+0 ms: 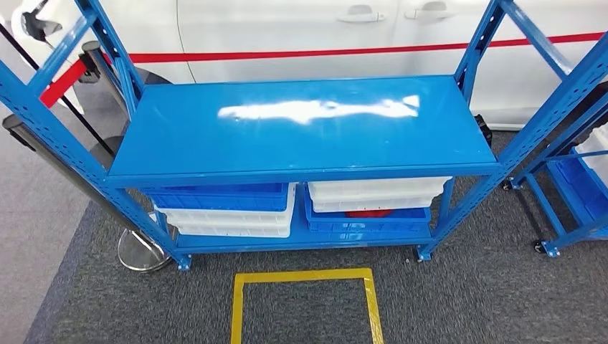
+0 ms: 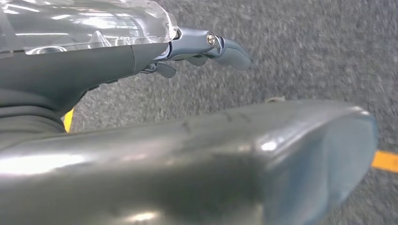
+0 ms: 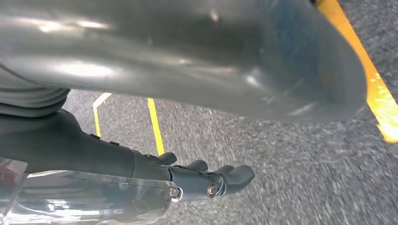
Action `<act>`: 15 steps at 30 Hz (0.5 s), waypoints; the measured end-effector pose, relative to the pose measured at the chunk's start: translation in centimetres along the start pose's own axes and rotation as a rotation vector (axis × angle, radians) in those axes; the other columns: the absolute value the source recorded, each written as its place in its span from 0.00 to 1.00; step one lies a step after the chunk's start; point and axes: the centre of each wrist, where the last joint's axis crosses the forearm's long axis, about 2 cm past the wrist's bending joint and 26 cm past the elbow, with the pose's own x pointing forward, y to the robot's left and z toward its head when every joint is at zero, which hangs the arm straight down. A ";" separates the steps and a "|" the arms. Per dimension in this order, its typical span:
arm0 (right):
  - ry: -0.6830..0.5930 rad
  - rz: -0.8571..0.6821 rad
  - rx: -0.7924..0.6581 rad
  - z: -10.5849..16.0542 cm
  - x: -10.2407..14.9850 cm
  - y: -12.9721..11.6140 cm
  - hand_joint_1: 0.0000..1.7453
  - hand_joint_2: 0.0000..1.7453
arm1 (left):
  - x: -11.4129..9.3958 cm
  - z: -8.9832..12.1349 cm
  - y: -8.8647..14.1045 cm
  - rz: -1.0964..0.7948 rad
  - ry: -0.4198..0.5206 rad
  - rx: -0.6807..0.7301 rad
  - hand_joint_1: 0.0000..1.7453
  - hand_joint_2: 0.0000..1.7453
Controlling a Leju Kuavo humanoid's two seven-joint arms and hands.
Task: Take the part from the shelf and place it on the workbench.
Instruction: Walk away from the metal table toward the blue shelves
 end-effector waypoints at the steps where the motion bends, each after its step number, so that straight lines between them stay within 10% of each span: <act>1: 0.000 0.000 -0.002 0.0 0.0 -0.1 0.00 0.00 | 0.0 0.0 0.0 0.000 0.001 -0.001 0.00 0.00; 15: 0.002 0.006 -0.009 -0.1 0.0 -0.5 0.00 0.00 | 0.1 0.0 -0.4 0.009 0.001 -0.002 0.00 0.00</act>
